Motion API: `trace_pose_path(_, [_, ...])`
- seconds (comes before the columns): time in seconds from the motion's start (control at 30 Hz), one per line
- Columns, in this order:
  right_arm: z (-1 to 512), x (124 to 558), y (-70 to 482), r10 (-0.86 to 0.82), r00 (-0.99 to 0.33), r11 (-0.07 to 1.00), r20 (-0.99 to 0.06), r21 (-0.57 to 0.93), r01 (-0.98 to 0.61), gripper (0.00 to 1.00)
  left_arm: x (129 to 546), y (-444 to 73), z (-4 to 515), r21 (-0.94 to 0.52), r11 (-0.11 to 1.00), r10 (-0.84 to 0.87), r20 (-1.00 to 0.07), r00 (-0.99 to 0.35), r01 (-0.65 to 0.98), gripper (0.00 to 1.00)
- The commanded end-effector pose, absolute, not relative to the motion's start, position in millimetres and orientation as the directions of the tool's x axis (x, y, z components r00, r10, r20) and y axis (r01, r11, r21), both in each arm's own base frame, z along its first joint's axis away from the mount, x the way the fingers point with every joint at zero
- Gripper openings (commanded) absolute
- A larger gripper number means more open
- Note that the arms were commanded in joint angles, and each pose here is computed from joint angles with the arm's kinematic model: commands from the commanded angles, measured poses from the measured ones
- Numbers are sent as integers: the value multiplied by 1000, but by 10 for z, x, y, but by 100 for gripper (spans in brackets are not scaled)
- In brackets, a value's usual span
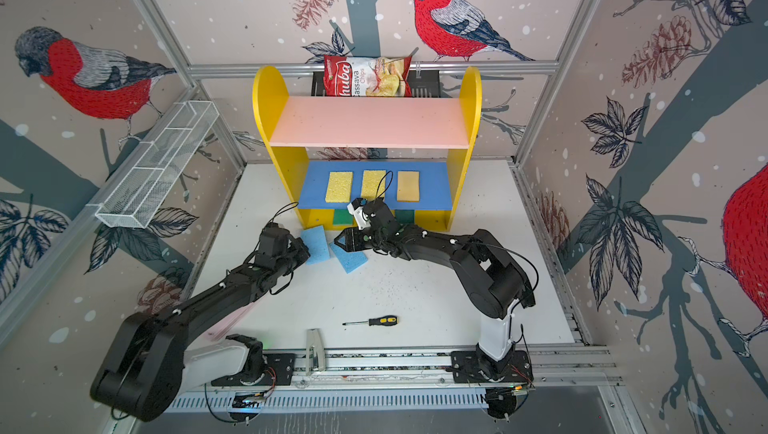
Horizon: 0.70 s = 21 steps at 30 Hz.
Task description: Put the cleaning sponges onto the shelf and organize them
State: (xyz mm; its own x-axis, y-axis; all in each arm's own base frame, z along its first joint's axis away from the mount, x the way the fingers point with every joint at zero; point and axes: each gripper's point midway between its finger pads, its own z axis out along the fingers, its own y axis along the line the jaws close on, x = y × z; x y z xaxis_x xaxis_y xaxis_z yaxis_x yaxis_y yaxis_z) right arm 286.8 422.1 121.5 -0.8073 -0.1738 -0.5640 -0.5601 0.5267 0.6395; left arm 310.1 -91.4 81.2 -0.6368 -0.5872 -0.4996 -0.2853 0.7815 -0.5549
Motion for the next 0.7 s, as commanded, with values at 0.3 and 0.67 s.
trace_pose_path(0.3, [1594,2877,4389,-130,-797,405,-589,703,-585,64,2910,-985,1168,-625,752,-592,-499,-633,-211,0])
trace_pose_path(0.67, [1551,2756,4706,-177,-812,344,-556,738,-580,67,2902,-1133,1393,-670,731,-584,-515,-628,-130,0])
